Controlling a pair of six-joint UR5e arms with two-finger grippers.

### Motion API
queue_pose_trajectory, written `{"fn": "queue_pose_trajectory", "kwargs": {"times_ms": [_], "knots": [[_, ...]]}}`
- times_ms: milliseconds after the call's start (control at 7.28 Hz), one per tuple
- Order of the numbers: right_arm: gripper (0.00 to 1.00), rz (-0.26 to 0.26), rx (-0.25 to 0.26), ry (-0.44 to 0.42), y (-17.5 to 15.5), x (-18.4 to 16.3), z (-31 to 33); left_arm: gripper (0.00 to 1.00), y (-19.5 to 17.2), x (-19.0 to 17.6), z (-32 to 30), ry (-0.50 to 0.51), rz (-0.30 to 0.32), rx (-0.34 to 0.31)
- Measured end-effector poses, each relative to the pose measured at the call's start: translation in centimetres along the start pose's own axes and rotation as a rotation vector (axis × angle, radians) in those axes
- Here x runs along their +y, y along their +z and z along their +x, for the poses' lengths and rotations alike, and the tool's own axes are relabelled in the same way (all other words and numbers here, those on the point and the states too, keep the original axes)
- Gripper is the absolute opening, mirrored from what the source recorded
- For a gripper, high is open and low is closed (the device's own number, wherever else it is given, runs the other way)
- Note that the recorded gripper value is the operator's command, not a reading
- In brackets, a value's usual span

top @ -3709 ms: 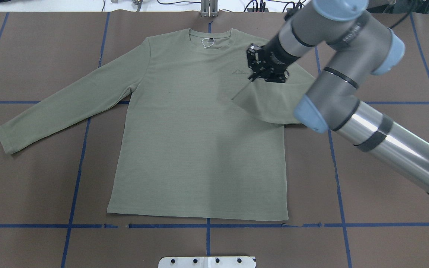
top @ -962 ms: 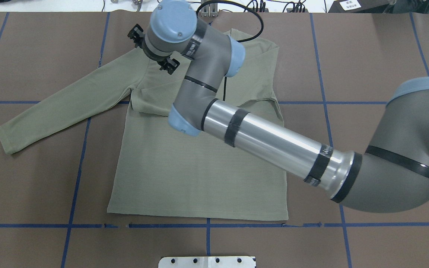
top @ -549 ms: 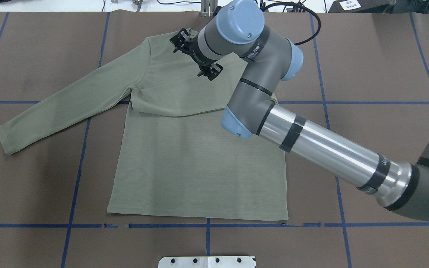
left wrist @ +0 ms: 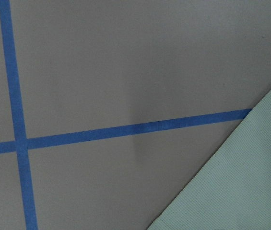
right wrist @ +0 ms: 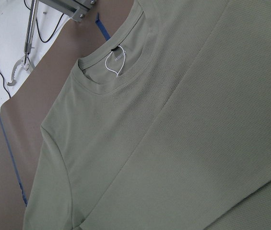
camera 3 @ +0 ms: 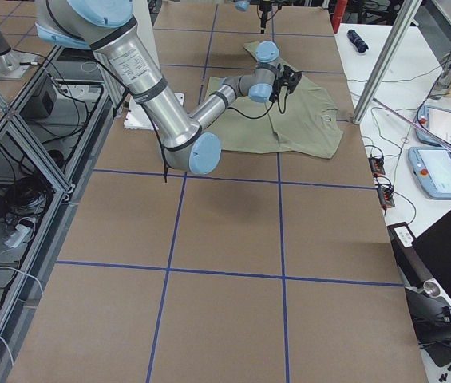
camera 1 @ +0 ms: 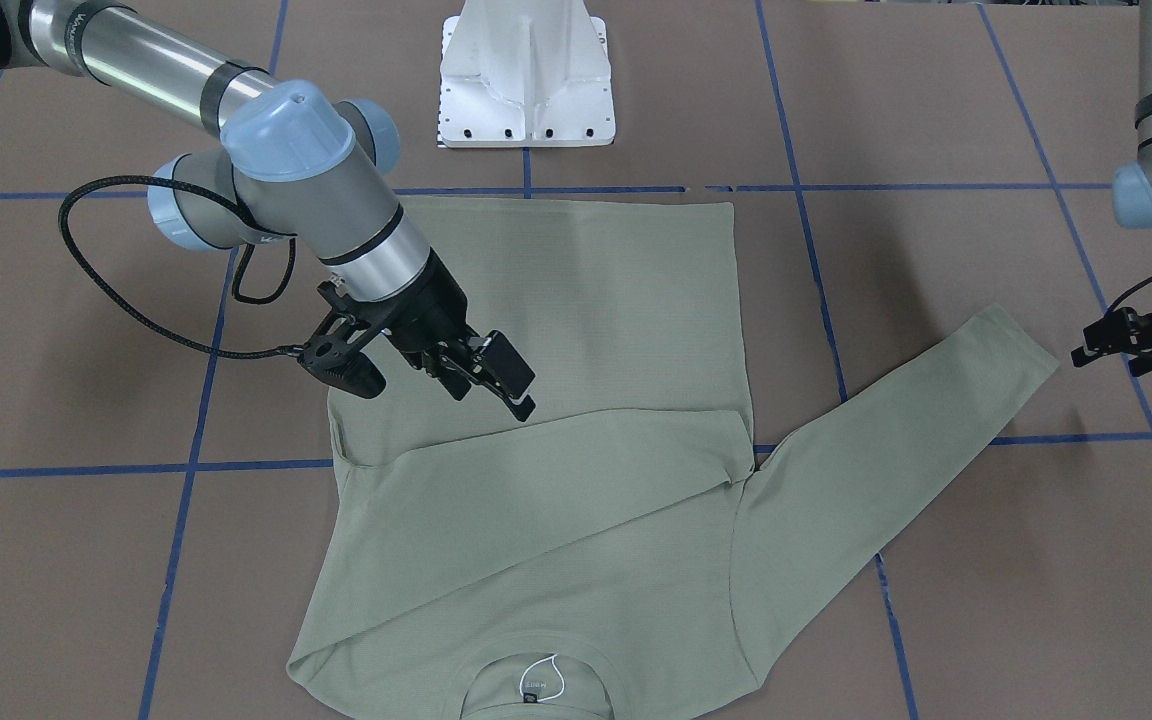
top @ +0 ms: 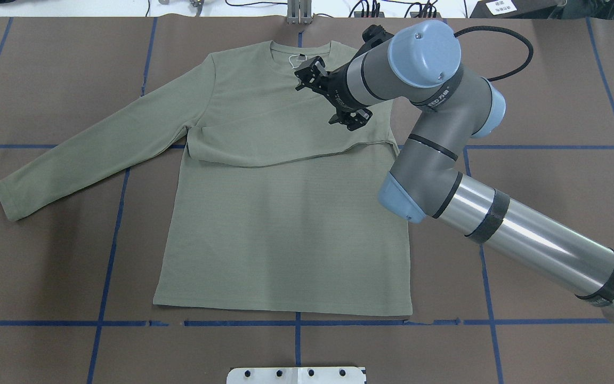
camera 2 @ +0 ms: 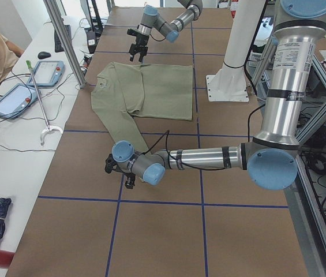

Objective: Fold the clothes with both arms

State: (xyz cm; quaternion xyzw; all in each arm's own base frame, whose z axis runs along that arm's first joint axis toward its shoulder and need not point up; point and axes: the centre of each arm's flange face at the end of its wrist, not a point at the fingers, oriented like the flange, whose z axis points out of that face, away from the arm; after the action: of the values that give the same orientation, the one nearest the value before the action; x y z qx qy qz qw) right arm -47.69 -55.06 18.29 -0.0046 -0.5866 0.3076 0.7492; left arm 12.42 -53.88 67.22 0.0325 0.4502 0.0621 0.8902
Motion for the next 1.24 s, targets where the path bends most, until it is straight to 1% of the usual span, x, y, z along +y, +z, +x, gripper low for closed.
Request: {"fn": "queue_pose_trajectory", "kwargs": {"times_ms": [412, 962, 1099, 1236], "knots": [[0.99, -0.001, 0.002, -0.001, 0.0, 0.3, 0.3, 0.69, 2.0, 0.3, 0.1, -0.004, -0.035, 0.002], [0.99, -0.004, 0.008, -0.003, 0.5, 0.8, 0.7, 0.69, 3.9, 0.3, 1.7, 0.028, -0.069, 0.007], [0.99, -0.002, 0.008, -0.002, 0.2, 0.4, 0.9, 0.68, 4.3, 0.5, 1.6, 0.029, -0.076, 0.006], [0.99, 0.007, 0.006, 0.003, -0.7, -0.7, 1.6, 0.66, 4.6, 0.6, 1.7, 0.032, -0.082, 0.005]]}}
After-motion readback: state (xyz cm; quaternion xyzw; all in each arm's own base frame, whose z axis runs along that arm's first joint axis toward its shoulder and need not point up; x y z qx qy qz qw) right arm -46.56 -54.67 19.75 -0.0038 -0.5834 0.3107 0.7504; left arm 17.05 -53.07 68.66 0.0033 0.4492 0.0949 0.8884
